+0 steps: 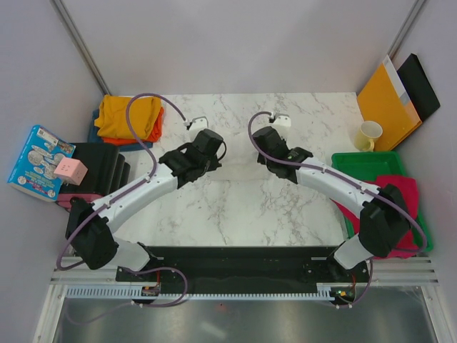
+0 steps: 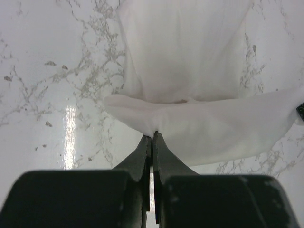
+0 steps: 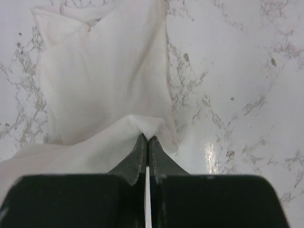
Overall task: Fold and stack the t-shirts
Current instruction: Fold the tshirt
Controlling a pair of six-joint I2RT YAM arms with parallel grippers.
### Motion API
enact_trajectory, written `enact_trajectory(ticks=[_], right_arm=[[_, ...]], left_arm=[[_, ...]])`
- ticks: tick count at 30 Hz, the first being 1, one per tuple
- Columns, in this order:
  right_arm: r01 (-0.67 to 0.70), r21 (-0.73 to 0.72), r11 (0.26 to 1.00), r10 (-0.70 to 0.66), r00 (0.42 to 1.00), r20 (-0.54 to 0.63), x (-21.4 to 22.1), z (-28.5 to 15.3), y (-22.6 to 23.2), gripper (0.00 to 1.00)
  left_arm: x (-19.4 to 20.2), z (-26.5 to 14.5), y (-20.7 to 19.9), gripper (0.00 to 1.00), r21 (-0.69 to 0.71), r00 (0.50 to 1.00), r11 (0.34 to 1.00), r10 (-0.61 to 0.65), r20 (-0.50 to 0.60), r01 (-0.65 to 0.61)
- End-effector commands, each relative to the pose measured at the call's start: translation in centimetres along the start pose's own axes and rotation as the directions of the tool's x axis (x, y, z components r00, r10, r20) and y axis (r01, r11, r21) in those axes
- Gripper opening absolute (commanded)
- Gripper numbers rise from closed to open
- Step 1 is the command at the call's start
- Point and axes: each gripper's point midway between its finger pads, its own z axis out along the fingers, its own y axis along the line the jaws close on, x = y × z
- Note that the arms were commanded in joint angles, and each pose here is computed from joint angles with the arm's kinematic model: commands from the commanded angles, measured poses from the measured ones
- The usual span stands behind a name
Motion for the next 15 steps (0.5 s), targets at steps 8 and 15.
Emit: enact_trajectory(ticks=[8, 15], right_arm=[[-0.010, 0.075, 0.997, 0.000, 0.990, 0.139, -9.4, 6.9, 1.6, 0.00], [0.015, 0.115, 0.993, -0.028, 0.993, 0.118, -9.4, 13.0, 2.0, 0.00]], left_arm=[[-9.3, 5.6, -1.8, 0.02, -0.038, 0.987, 0.996, 0.090, 0.136, -0.085], [-11.4, 12.2, -1.7, 0.02, -0.052, 0.992, 0.995, 0.086, 0.094, -0.081]])
